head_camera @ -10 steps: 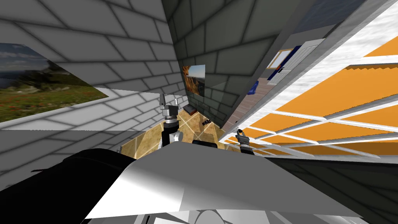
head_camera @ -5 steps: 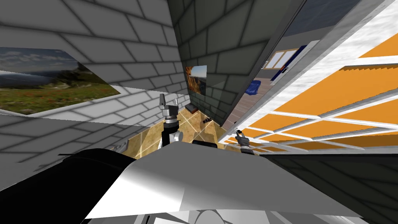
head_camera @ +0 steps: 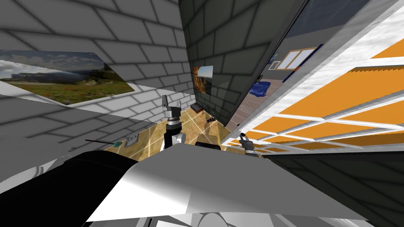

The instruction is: Pull the door open

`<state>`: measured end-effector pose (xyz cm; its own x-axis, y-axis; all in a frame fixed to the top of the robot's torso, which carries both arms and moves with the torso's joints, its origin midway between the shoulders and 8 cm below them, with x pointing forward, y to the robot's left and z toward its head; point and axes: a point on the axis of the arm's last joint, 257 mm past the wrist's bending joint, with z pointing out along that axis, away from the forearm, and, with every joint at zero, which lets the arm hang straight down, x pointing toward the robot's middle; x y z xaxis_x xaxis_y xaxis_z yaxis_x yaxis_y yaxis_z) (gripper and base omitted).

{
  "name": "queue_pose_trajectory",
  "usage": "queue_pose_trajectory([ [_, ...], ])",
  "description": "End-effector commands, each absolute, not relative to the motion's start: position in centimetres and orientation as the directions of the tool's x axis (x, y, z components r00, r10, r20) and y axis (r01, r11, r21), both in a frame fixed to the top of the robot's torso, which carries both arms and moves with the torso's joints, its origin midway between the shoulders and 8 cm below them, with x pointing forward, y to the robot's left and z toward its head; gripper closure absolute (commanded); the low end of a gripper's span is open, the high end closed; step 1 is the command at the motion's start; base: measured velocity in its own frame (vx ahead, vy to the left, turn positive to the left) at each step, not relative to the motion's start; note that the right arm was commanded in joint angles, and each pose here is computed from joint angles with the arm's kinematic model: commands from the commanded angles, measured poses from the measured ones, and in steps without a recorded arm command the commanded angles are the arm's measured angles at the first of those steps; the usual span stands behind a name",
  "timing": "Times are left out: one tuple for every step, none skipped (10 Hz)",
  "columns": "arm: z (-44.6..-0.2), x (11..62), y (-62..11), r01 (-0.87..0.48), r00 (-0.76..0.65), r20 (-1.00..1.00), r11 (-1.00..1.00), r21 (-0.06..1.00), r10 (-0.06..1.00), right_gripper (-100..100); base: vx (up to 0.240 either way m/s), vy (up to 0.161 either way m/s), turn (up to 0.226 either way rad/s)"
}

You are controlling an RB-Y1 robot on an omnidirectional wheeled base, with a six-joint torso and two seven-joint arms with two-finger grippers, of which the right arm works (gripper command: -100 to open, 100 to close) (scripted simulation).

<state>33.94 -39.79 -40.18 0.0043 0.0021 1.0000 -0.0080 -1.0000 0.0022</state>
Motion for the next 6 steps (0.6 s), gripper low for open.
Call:
queue_pose_trajectory([
  [-40.0, 33.4, -39.7, 0.011, 0.000, 1.000, -1.000, 0.000, 0.000, 100, -0.227, -0.046, 0.108],
  [-40.1, 33.7, -39.7, 0.003, 0.002, 1.000, -1.000, 0.002, 0.002, 100, -0.101, -0.014, 0.019],
  [-40.2, 33.0, -39.7, 0.016, 0.005, 1.000, -1.000, 0.001, 0.001, 100, -0.142, -0.060, 0.166],
  [-40.2, 32.7, -39.8, 0.022, 0.004, 1.000, -1.000, 0.001, 0.001, 100, -0.216, -0.077, 0.210],
  [-40.2, 32.4, -39.8, 0.028, 0.003, 1.000, -1.000, 0.001, 0.001, 100, -0.198, -0.068, 0.154],
  [-40.1, 32.1, -39.9, 0.035, 0.002, 1.000, -0.999, 0.001, 0.001, 100, -0.211, -0.067, 0.116],
])
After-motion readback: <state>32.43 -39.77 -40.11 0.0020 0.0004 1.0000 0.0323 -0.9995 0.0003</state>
